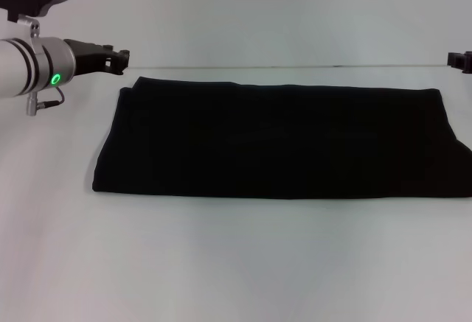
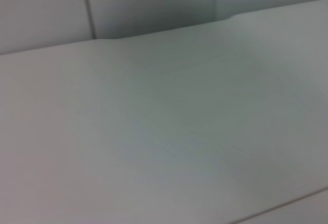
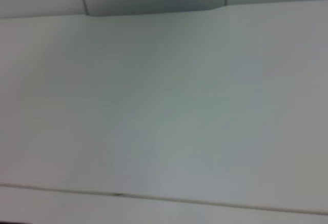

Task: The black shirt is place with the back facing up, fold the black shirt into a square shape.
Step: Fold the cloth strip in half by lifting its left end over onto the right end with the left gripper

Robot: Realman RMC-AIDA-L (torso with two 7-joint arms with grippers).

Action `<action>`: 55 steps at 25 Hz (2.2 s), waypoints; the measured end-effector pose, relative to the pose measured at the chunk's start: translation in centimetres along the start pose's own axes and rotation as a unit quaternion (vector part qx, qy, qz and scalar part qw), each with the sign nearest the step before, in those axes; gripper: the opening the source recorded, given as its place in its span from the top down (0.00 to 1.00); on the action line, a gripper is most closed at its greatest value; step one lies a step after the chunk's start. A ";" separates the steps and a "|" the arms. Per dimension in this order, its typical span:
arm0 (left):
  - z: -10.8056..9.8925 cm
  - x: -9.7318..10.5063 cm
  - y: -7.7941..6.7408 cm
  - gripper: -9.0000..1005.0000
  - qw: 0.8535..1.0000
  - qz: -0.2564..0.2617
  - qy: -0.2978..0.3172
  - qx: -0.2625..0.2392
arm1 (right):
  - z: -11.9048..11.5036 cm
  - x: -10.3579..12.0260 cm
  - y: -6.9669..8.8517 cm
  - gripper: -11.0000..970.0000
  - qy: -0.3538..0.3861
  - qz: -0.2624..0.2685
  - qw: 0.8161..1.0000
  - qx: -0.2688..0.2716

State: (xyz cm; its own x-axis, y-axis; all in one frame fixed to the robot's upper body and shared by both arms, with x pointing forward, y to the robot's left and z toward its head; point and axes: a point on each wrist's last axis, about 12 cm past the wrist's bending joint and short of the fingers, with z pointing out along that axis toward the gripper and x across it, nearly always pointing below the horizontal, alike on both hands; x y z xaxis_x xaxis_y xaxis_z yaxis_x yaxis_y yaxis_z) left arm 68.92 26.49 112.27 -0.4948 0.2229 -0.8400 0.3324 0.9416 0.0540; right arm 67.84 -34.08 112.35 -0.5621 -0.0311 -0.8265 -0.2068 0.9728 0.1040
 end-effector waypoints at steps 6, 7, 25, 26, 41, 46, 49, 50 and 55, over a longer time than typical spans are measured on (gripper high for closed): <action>-0.8 0.3 1.3 0.64 0.998 -0.066 -0.009 -0.020 | -0.9 -0.3 -0.1 0.56 -0.007 0.020 0.999 -0.038; -1.5 0.2 1.7 0.60 0.996 -0.085 -0.008 -0.001 | -1.2 -0.3 0.0 0.51 -0.009 0.025 0.998 -0.057; -10.0 5.6 0.6 0.08 0.901 -0.280 0.126 0.307 | -5.1 3.9 6.1 0.17 0.028 -0.041 0.930 -0.363; -9.9 6.0 0.7 0.07 0.900 -0.288 0.133 0.299 | -5.1 3.9 6.6 0.16 0.036 -0.054 0.925 -0.375; -8.8 8.9 1.2 0.07 0.833 -0.469 0.208 0.208 | -4.7 1.7 9.1 0.05 0.052 -0.116 0.904 -0.408; -8.8 9.3 1.7 0.07 0.803 -0.526 0.212 0.184 | -4.5 1.5 9.3 0.05 0.048 -0.120 0.906 -0.404; -8.7 9.7 1.7 0.07 0.789 -0.549 0.213 0.175 | -4.4 1.3 9.4 0.05 0.046 -0.122 0.905 -0.405; -8.6 9.8 1.7 0.07 0.786 -0.554 0.213 0.172 | -4.4 1.3 9.4 0.05 0.046 -0.123 0.905 -0.405; -8.1 10.4 1.7 0.07 0.783 -0.564 0.210 0.155 | -4.3 1.2 9.4 0.05 0.043 -0.123 0.907 -0.400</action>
State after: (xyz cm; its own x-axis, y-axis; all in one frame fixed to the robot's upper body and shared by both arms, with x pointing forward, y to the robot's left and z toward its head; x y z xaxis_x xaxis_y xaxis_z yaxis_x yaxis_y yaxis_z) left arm 57.83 32.47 107.99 -0.8129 -0.5824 -0.0034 -0.3603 0.5074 -0.7827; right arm 61.80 -25.91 114.71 -0.4733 -0.2761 -0.8365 -0.8301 0.4575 0.3187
